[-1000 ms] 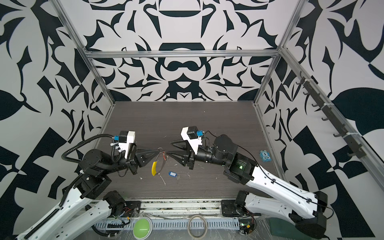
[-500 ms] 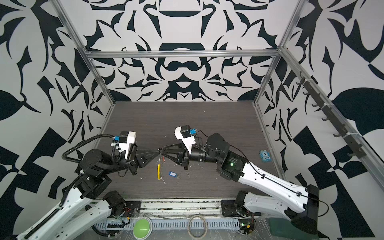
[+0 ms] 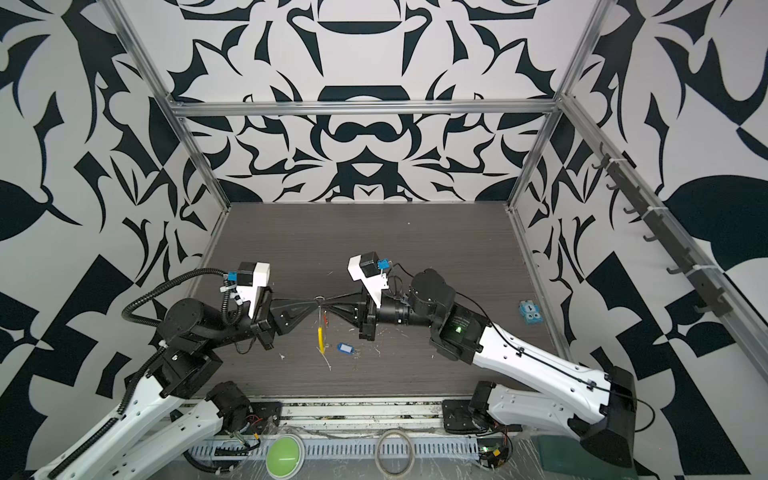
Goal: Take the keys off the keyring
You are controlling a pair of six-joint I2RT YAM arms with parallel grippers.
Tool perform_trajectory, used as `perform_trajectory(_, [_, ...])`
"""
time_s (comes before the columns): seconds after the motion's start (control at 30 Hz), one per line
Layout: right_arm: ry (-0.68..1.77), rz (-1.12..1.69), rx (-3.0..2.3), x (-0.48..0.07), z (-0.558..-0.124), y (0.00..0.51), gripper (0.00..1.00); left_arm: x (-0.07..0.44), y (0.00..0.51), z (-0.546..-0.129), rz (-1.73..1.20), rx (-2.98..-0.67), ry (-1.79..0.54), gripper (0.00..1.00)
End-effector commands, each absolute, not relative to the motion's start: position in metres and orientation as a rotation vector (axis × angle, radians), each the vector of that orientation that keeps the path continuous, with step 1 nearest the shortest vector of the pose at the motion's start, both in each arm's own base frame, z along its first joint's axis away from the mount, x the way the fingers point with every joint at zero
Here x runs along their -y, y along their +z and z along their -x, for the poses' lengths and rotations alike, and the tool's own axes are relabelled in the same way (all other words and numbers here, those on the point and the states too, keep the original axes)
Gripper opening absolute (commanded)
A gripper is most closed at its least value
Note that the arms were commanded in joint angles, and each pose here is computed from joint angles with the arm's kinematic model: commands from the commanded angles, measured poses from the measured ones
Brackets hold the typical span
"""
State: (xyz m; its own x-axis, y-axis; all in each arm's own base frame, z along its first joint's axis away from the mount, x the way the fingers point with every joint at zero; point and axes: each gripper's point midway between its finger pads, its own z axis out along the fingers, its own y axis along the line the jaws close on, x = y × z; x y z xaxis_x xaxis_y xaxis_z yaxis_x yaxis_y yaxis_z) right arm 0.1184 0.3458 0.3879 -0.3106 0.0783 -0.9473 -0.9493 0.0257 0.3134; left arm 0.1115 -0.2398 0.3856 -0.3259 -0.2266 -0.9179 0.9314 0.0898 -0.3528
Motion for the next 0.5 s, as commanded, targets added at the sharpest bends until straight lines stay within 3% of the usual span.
perform_trajectory(0.0, [1.454,0.956,-1.34,-0.342,-0.114,0.398,0.0,0.238,0.393,-0.109,-0.772,-1.318,-1.447,0.0])
perform_trajectory(0.1, [1.431,0.948,-1.364,-0.337,-0.114,0.397,0.0,0.237,0.391,-0.11,-0.76,-1.348,-1.442,0.0])
perform_trajectory(0.23, [1.388,0.99,-1.444,-0.331,-0.111,0.389,0.0,0.234,0.386,-0.108,-0.757,-1.398,-1.432,0.35])
perform_trajectory(0.27, [1.38,1.007,-1.461,-0.33,-0.11,0.389,0.0,0.234,0.384,-0.107,-0.767,-1.414,-1.423,0.4])
perform_trajectory(0.37, [1.35,1.074,-1.527,-0.328,-0.105,0.382,0.0,0.233,0.379,-0.104,-0.805,-1.481,-1.397,0.41])
perform_trajectory(0.47, [1.326,1.136,-1.577,-0.325,-0.1,0.378,0.0,0.237,0.372,-0.101,-0.854,-1.565,-1.406,0.33])
